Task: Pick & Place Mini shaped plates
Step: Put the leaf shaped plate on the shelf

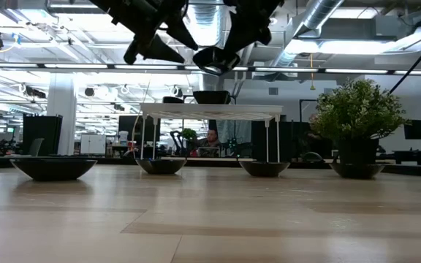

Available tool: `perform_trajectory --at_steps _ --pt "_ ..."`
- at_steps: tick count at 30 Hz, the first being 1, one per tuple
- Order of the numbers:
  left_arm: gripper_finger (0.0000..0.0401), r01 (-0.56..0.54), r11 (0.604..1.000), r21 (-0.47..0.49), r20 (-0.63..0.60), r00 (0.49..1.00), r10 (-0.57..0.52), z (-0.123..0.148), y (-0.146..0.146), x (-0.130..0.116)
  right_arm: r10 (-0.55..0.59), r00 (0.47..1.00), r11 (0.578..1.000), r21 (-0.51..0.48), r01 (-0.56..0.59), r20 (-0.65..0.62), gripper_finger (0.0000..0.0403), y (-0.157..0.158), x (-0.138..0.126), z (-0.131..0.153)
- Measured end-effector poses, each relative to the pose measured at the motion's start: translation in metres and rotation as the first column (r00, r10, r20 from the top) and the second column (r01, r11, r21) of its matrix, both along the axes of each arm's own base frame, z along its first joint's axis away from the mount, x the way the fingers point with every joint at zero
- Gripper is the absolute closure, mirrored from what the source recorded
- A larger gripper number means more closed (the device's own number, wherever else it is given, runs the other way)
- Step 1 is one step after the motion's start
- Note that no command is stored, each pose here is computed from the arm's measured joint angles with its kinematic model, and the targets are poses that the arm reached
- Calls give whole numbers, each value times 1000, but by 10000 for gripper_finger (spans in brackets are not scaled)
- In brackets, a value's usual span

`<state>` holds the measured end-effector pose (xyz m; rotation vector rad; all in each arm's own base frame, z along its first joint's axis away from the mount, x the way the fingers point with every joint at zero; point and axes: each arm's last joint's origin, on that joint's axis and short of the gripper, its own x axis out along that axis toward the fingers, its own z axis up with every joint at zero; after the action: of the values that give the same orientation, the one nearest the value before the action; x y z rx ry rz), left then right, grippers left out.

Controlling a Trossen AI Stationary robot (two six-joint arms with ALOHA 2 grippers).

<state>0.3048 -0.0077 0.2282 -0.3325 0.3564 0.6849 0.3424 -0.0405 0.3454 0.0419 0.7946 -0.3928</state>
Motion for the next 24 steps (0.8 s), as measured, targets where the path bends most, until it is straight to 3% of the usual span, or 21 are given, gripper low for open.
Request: perform_trajectory --at_steps 7,15,24 --pt "132 38 997 69 -10 999 -37 15 1 -12 -27 999 1000 2 27 -24 403 -8 -4 0" --pt "127 35 997 64 -28 999 -34 3 4 -43 -121 990 992 30 123 -66 403 -38 -29 17" --pt "127 41 997 58 26 999 -42 0 6 -71 -172 984 969 169 178 -47 403 -105 -63 38"
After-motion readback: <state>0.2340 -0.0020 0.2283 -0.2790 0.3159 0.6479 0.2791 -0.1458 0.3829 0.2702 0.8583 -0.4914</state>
